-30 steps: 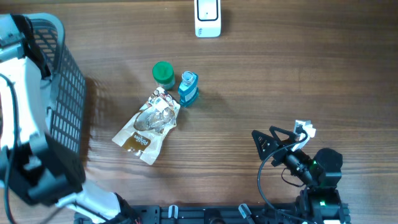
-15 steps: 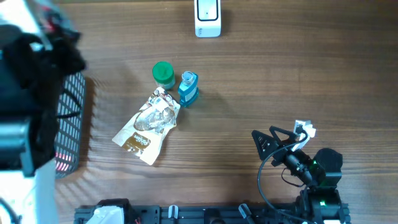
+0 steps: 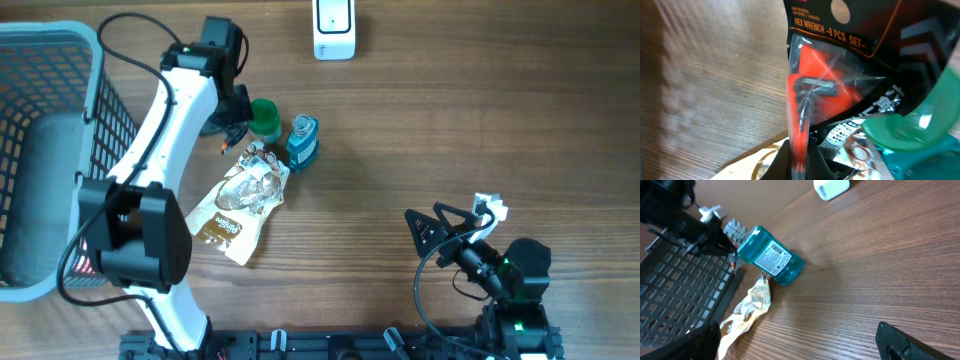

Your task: Scan the item barcode

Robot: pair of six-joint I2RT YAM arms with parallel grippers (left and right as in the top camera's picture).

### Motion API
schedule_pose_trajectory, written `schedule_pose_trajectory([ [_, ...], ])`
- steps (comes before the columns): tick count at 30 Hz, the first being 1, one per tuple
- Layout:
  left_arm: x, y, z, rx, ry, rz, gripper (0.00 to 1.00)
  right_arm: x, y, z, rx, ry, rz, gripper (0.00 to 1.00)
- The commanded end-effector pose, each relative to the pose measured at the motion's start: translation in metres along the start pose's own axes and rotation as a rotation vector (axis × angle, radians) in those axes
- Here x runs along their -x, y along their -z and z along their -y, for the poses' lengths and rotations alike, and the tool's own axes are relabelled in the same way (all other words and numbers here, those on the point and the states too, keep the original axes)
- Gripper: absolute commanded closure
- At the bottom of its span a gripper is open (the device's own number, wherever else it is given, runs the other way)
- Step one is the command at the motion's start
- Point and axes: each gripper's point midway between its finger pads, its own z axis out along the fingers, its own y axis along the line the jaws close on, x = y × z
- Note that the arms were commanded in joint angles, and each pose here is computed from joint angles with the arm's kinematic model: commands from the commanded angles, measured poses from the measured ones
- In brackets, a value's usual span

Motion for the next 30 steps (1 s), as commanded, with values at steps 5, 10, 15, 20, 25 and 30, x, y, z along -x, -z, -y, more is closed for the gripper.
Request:
schedule_pose_trajectory([
  [5, -0.012, -0.034, -0.011, 0.053, 0.14, -0.011, 0.96, 0.001, 0.0, 0.0, -0.002, 0.024, 0.006, 0.0],
  [10, -0.025, -0.054, -0.015, 0.072, 0.39, -0.014, 0.96, 0.001, 0.0, 0.0, -0.002, 0.023, 0.006, 0.0],
  [15, -0.021, -0.053, -0.015, 0.066, 0.411, -0.004, 0.6, 0.001, 0.0, 0.0, -0.002, 0.023, 0.006, 0.0],
  [20, -0.017, -0.033, -0.019, 0.05, 0.419, 0.036, 0.0, 0.001, 0.0, 0.0, -0.002, 0.023, 0.006, 0.0],
  [25, -0.009, 0.027, -0.033, 0.007, 0.444, 0.162, 0.96, 0.001, 0.0, 0.0, -0.002, 0.023, 0.005, 0.0],
  [30, -0.007, 0.071, -0.04, -0.061, 0.465, 0.25, 0.96, -0.002, -0.001, 0.004, -0.014, 0.007, -0.012, 0.0],
])
